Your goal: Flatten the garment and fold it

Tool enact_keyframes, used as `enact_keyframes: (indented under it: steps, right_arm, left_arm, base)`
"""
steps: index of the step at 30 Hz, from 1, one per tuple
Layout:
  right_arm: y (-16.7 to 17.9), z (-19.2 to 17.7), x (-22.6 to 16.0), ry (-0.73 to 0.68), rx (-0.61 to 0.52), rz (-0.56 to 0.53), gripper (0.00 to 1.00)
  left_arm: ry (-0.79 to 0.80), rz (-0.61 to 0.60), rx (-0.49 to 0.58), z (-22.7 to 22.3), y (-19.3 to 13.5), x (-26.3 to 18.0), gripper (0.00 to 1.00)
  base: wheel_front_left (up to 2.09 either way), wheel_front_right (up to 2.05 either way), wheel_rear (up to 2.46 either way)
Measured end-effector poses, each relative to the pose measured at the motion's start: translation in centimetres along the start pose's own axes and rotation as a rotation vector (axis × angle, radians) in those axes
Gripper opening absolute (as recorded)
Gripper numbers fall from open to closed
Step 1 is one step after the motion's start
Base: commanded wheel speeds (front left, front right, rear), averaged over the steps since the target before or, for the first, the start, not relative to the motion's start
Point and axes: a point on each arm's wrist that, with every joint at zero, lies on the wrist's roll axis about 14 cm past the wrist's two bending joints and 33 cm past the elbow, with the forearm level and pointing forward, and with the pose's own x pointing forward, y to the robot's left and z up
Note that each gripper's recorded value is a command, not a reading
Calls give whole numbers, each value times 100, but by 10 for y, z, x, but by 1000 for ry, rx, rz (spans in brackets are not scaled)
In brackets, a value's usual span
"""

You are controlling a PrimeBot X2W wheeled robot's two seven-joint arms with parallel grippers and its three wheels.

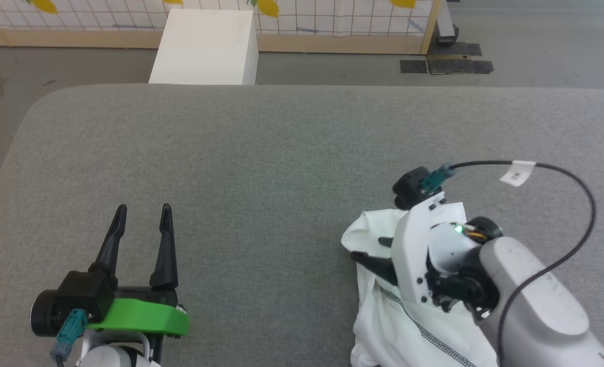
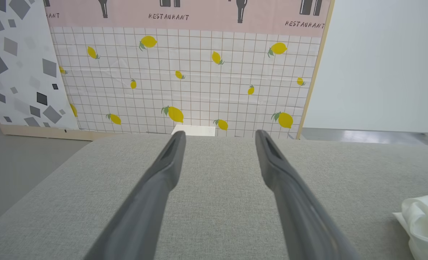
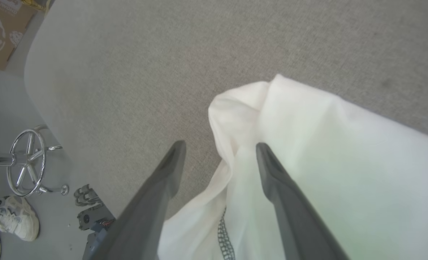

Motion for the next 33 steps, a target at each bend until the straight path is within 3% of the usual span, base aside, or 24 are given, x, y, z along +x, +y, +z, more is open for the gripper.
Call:
enact_keyframes:
  steps: [7, 13, 21, 33]
  right_arm:
    - [-44, 37, -54, -210, 12, -126, 100]
    - [-93, -5, -81, -146, 70, -308, 100]
    - [-98, -58, -66, 15, 162, -350, 100]
    - [-86, -87, -29, 151, 167, -333, 100]
  left_arm:
    - [-15, -19, -4, 5, -6, 1, 100]
    - [-17, -35, -10, 4, -12, 3, 100]
    - [15, -44, -16, -7, -16, 5, 100]
    - [46, -23, -11, -18, -9, 7, 100]
  base:
    - [0, 0, 0]
    - [0, 0, 0]
    - [0, 0, 0]
    - [0, 0, 0]
